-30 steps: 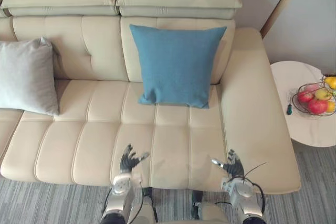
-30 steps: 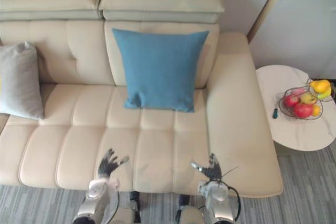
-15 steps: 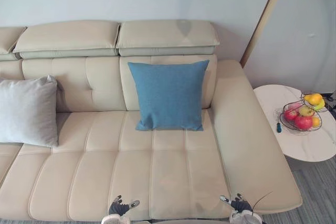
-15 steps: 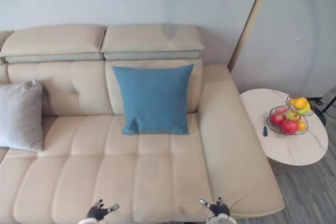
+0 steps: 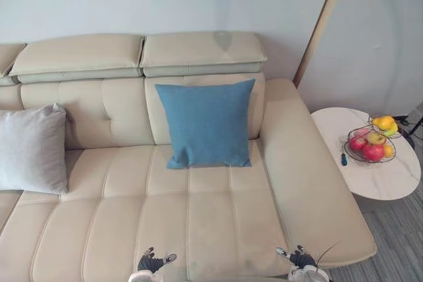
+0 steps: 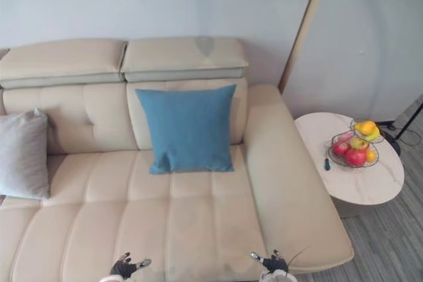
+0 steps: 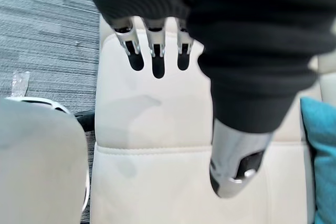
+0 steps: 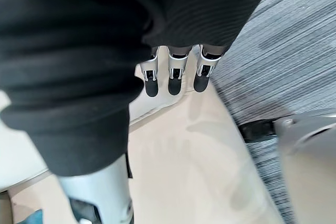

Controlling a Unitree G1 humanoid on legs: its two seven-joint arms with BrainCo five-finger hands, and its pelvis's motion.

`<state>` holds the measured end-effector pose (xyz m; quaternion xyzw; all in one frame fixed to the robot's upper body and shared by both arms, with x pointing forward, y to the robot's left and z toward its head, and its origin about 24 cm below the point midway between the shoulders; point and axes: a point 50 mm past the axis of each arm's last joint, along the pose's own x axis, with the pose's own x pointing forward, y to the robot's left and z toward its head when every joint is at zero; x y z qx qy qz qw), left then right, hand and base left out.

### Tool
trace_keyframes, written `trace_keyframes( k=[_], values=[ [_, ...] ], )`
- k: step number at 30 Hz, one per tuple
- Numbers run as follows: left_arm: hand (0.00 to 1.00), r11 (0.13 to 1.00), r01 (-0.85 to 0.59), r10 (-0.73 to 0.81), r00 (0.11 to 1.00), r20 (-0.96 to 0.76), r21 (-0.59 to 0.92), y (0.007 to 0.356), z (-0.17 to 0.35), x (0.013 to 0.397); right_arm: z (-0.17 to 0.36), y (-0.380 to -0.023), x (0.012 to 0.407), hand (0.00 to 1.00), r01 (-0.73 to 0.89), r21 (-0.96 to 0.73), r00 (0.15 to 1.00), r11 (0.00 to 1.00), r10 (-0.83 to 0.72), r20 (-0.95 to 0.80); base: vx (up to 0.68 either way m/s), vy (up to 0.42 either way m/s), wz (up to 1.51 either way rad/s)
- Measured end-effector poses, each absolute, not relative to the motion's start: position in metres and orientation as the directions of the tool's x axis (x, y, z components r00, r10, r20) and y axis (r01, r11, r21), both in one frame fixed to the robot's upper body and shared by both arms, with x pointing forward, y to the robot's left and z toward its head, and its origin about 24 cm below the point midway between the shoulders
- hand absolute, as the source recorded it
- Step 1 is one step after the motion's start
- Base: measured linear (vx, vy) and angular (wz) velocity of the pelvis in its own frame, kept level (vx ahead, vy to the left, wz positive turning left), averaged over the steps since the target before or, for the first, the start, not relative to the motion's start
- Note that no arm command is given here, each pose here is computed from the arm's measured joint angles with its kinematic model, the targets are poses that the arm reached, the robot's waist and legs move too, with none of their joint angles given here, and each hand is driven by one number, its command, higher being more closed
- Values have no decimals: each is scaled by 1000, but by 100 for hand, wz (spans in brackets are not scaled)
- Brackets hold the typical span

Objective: Pick up cushions and gather them together orderly.

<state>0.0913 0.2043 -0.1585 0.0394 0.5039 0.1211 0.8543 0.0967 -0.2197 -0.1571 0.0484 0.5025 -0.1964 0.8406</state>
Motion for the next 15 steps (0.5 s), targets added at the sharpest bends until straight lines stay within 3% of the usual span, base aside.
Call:
trace_keyframes(
  k=[3,7,15],
  values=[
    [0,965,-172,256,459,-851,198,205,-159,91,-160,-217,91,0,341,-139,386,930,-274,-881,-26,2,-10],
    [0,963,-182,263,474,-840,199,206,-157,98,-159,-212,101,0,333,-133,404,933,-269,-874,-35,16,-44],
    [0,957,-226,281,570,-772,182,206,-142,139,-149,-180,137,0,250,-65,529,966,-192,-827,-57,-7,-37]
  ],
)
